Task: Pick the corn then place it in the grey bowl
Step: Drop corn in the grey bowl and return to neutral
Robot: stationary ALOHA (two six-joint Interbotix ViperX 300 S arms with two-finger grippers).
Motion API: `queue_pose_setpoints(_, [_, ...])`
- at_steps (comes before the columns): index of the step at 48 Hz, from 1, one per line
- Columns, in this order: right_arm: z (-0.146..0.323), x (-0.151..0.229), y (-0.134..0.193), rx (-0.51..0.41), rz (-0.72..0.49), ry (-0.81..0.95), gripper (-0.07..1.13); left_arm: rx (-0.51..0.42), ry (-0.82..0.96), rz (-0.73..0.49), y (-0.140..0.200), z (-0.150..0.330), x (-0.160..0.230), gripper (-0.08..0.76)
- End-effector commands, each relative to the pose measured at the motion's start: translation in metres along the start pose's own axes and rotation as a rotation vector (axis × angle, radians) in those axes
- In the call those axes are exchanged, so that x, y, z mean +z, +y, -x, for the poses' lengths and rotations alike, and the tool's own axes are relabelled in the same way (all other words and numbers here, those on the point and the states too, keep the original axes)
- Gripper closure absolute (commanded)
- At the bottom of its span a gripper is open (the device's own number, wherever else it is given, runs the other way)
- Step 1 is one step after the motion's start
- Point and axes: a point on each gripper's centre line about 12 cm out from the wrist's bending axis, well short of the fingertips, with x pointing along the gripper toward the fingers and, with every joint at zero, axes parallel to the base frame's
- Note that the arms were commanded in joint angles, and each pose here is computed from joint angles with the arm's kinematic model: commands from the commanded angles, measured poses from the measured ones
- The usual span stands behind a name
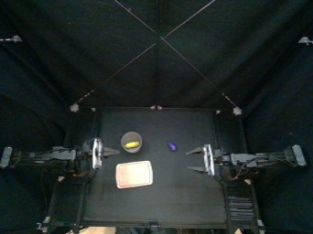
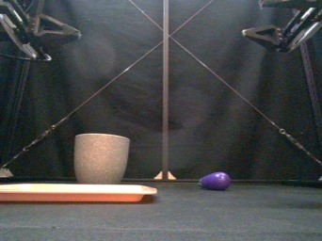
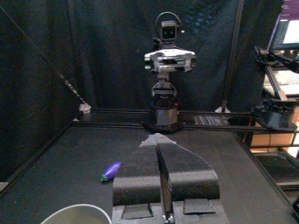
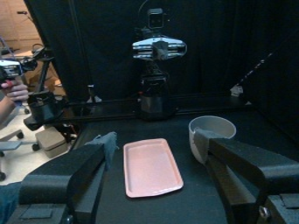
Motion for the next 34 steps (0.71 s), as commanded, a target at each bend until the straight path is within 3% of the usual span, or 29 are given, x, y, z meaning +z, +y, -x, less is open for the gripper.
queue_pose_setpoints(1, [-0.001,0.004,0.001,0.004,0.001,-0.015,0.03,0.005,-0.031,-0.002,0.001,-0.002,0.011,0.705])
queue_pose_setpoints(34, [0.002,-0.007,-0.001,-0.005,0.011,0.014,0.03,0.006,-0.018,-0.001,0.001,-0.001,0.006,0.705])
